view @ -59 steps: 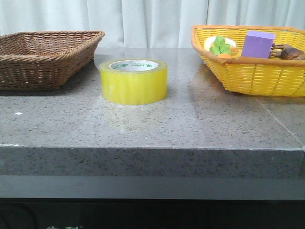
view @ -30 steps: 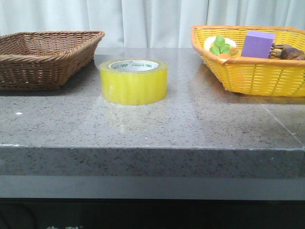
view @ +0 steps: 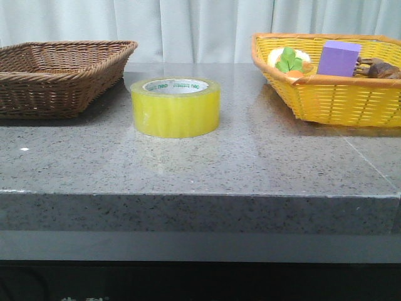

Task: Transfer tape with both arms
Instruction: 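Withdraw the right gripper from the tape roll, then lower the left gripper onto the tape roll's rim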

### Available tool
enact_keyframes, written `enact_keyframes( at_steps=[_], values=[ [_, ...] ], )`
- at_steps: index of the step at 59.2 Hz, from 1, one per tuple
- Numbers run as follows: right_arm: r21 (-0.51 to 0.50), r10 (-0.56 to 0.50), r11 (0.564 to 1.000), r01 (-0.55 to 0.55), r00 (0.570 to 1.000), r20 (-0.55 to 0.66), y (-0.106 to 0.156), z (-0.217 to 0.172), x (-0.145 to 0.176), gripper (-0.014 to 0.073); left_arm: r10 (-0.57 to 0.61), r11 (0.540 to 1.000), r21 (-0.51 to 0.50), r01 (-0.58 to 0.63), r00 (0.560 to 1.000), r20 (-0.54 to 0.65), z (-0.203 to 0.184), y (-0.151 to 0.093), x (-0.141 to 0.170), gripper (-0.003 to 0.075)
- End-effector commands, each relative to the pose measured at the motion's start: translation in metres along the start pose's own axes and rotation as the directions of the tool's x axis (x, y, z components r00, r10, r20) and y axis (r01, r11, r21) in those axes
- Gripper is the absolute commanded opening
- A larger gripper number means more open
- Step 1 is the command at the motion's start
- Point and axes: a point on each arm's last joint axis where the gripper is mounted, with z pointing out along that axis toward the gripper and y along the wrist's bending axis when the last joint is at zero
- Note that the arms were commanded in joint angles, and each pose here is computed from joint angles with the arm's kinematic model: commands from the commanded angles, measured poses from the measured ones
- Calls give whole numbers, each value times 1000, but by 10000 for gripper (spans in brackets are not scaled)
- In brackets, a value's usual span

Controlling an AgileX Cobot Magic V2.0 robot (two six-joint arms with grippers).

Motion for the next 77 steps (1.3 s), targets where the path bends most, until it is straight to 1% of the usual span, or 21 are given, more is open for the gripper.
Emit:
enact_keyframes(
  at_steps=[1, 9, 17, 24, 34, 42, 50, 56, 63, 77],
  values=[
    [2, 0, 1000, 0, 993, 118, 0, -6, -14, 428, -9, 1000, 3, 9, 995, 102, -4, -1, -15, 491],
    [1, 0, 1000, 0, 995, 103, 1, -6, -13, 428, -1, 1000, -5, 1, 992, 125, -3, 0, -18, 491],
    [1, 0, 1000, 0, 995, 103, 1, -6, -13, 428, 20, 1000, -10, -19, 994, 108, 2, 1, -34, 491],
    [1, 0, 1000, 0, 995, 103, 1, -6, -13, 428, 28, 1000, -2, -28, 999, 46, 15, 2, -51, 494],
    [1, 0, 1000, 0, 995, 103, 1, -6, -13, 428, 52, 999, 11, -51, 994, -96, 49, 5, -68, 509],
    [1, 0, 1000, 0, 995, 103, 1, -6, -13, 428, 101, 995, 38, -95, 973, -206, 87, 6, -73, 548],
    [1, 0, 1000, 0, 995, 103, 1, -6, -13, 428, 165, 986, 80, -147, 936, -312, 124, 8, -73, 547],
    [1, 0, 1000, 0, 995, 103, 1, -6, -13, 428, 180, 983, 108, -150, 903, -390, 151, 8, -68, 547],
    [1, 0, 1000, 0, 995, 103, 1, -6, -13, 428, 208, 977, 136, -163, 870, -447, 179, 9, -65, 547],
    [1, 0, 1000, 0, 995, 103, 1, -6, -13, 428, 199, 978, 158, -138, 847, -492, 220, 9, -61, 547]
  ],
)
